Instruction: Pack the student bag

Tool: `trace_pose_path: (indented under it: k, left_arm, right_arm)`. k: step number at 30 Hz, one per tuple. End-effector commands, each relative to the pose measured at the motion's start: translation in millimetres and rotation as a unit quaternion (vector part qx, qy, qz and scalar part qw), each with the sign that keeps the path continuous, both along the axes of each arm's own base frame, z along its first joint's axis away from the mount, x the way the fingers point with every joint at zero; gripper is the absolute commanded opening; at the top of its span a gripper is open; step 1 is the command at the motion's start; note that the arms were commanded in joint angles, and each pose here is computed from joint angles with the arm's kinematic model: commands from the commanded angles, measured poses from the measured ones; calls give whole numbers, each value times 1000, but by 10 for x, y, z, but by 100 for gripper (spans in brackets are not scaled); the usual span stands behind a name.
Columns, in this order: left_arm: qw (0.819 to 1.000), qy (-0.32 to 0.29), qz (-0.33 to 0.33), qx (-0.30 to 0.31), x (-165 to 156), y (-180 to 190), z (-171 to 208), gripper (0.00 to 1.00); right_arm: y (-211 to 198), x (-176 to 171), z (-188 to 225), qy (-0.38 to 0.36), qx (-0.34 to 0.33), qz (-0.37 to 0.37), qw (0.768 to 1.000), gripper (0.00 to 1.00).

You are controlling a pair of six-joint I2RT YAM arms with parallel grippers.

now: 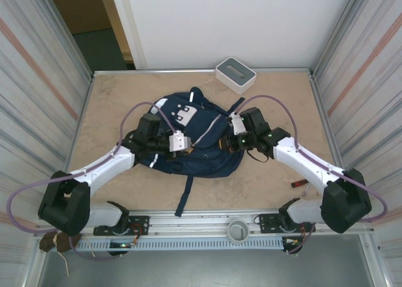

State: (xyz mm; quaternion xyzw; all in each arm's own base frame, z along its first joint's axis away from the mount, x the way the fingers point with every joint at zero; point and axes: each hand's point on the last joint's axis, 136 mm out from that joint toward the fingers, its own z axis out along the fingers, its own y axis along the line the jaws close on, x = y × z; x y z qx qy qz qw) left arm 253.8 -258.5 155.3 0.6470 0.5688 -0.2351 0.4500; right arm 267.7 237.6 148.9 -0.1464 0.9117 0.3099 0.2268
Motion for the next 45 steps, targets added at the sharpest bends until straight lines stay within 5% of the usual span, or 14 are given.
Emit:
trace_pose_path:
  k: [1,10,16,25,36,45]
  left_arm:
    - [1000,-15,-2,-15,-4,69,106,1]
    - [1000,-10,3,-19,13,62,118,1]
    - [1000,-10,2,-22,16,54,120,0]
    - [1000,-9,22,-19,37,125,98,3]
    - [999,-7,43,-28,-192,-70,358,66]
    - [998,-17,37,48,-147,-473,177,65]
  right_arm:
    - [-106,-8,-139,9,-26,18,999,0]
    - [5,-166,-214,7,17,65,998,23]
    - [3,-170,-256,-11,31,62,998,27]
    - [-79,-79,-152,-45,20,35,998,0]
    - [27,-177,19,-64,30,37,997,0]
    - [171,-304,238,-88,51,53,993,0]
